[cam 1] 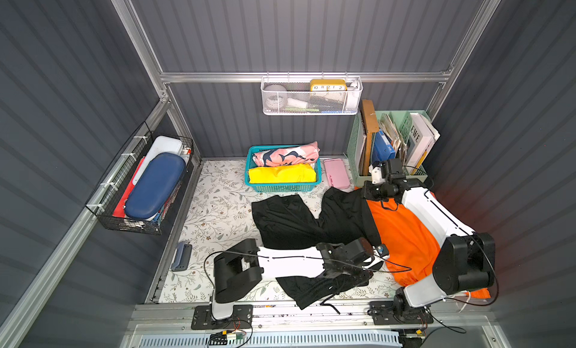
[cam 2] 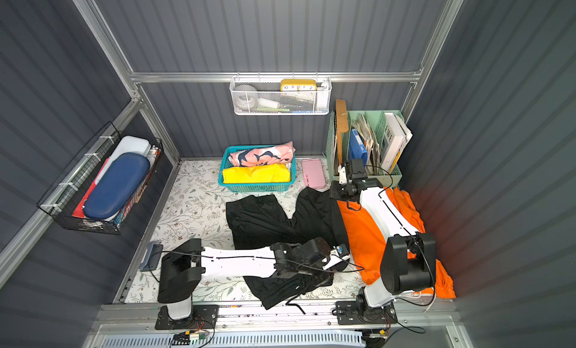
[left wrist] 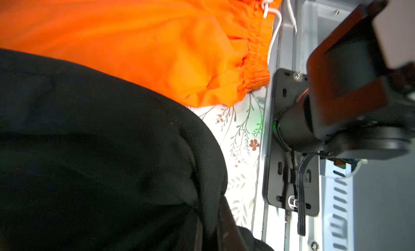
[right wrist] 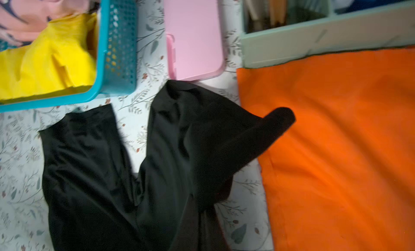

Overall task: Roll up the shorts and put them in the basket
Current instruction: Fold the shorts at the center of the board.

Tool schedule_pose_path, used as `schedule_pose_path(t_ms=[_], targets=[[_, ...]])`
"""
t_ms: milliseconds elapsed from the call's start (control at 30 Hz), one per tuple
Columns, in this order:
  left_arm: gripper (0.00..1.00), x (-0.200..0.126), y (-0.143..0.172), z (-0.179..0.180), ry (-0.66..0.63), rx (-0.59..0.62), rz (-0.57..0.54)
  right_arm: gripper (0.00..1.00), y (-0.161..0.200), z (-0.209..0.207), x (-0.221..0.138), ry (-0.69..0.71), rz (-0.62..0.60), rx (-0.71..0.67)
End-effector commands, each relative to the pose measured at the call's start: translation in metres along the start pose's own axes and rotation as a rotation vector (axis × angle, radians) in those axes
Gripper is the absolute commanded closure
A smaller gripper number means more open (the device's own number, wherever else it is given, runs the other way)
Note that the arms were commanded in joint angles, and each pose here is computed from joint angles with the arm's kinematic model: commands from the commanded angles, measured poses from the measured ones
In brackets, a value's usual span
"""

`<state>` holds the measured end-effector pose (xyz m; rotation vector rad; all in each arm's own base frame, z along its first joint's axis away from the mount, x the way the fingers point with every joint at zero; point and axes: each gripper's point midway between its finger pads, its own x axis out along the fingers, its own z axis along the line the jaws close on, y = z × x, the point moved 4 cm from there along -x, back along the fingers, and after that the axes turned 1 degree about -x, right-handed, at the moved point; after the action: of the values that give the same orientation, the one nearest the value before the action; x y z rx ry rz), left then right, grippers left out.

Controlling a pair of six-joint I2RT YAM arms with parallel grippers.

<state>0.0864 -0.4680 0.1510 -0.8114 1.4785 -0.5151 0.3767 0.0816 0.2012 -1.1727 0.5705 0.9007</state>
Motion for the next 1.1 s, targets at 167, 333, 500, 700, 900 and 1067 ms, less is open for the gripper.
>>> schedule_pose_path(t_ms=[167, 333, 500, 700, 900, 1067], targets=[[1.0, -0.062, 0.009, 0.021, -0.191, -0.153, -0.152, 1.0, 0.008, 0.114, -0.004, -0.288, 0.053, -0.225], [1.0, -0.082, 0.05, 0.029, -0.255, -0.284, -0.121, 1.0, 0.025, 0.168, 0.017, -0.399, 0.121, -0.325], [1.0, -0.104, 0.092, 0.045, -0.392, -0.412, -0.098, 1.0, 0.043, 0.198, 0.056, -0.442, 0.233, -0.352], [1.0, -0.123, 0.132, 0.059, -0.526, -0.513, -0.082, 1.0, 0.066, 0.22, 0.1, -0.448, 0.349, -0.359], [1.0, -0.129, 0.153, 0.063, -0.575, -0.561, -0.05, 1.0, 0.082, 0.208, 0.146, -0.354, 0.394, -0.214], [1.0, -0.13, 0.163, 0.065, -0.593, -0.57, -0.029, 1.0, 0.096, 0.192, 0.169, -0.275, 0.401, -0.135]])
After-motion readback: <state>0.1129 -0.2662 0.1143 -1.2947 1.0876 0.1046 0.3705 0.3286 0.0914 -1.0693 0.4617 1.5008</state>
